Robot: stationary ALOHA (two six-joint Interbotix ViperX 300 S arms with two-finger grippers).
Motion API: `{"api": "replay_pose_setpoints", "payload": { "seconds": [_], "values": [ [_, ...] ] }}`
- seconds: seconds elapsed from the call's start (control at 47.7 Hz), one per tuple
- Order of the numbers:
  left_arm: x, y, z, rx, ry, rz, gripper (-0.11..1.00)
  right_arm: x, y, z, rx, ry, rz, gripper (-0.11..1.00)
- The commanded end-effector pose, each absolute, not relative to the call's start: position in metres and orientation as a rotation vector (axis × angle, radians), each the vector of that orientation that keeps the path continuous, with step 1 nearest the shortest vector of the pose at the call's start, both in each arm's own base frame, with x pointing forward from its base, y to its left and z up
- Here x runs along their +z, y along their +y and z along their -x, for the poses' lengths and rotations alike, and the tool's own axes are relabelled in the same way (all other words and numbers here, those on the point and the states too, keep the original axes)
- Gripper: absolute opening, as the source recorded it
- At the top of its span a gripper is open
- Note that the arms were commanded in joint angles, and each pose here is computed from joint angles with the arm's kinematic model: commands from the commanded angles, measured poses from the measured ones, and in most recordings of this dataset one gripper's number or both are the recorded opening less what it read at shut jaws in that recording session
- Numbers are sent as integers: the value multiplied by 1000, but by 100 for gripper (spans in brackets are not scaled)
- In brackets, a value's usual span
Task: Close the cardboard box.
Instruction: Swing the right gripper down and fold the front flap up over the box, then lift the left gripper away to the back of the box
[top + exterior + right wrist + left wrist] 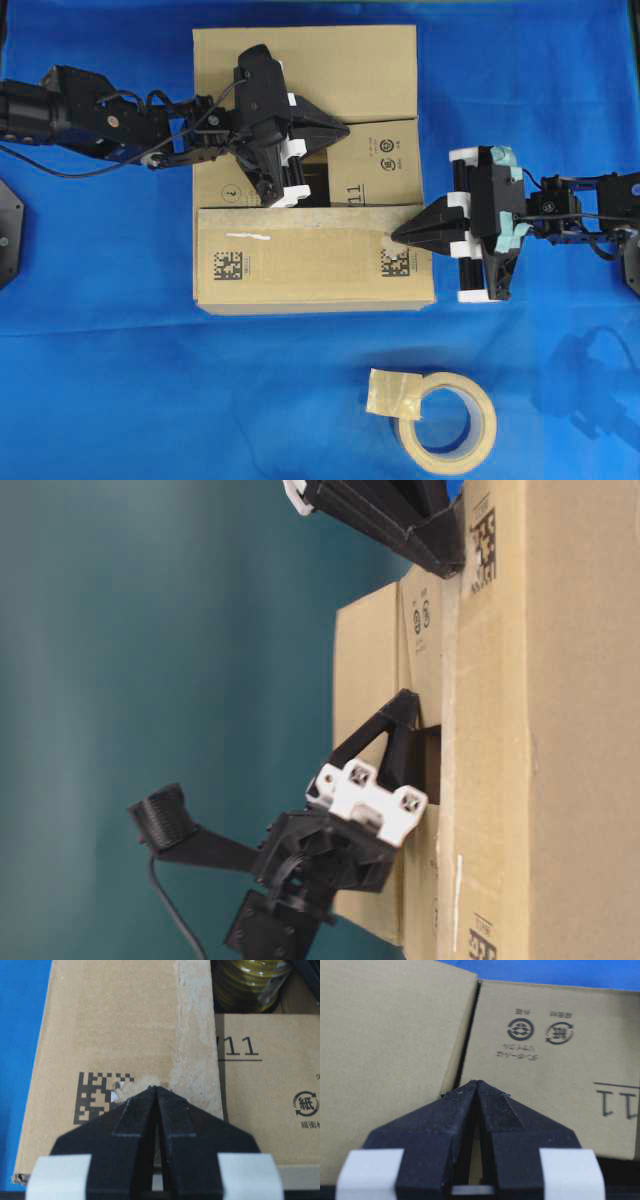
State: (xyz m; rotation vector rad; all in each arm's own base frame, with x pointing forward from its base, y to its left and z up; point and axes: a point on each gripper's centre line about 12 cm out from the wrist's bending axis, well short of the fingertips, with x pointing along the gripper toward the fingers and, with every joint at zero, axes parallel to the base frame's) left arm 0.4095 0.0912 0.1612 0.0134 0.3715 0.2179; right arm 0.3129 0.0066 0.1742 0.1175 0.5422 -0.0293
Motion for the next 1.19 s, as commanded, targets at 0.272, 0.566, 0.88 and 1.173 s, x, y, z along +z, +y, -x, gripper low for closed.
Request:
{"api": "replay_pose_setpoints", "payload": {
  "seconds": [0.272,0.566,0.88,1.173],
  "values": [
    [261,83,-396,206,240,-36,0,181,6,-316,-32,513,-123,0],
    [304,137,-373,337,320,-19,0,182,6,-317,-30,499,-115,0],
    [299,210,-364,456,543,-44,0,182,6,-317,-29,498,-110,0],
    [263,236,-378,453,738,14,0,182,6,-317,-29,492,-107,0]
  ]
}}
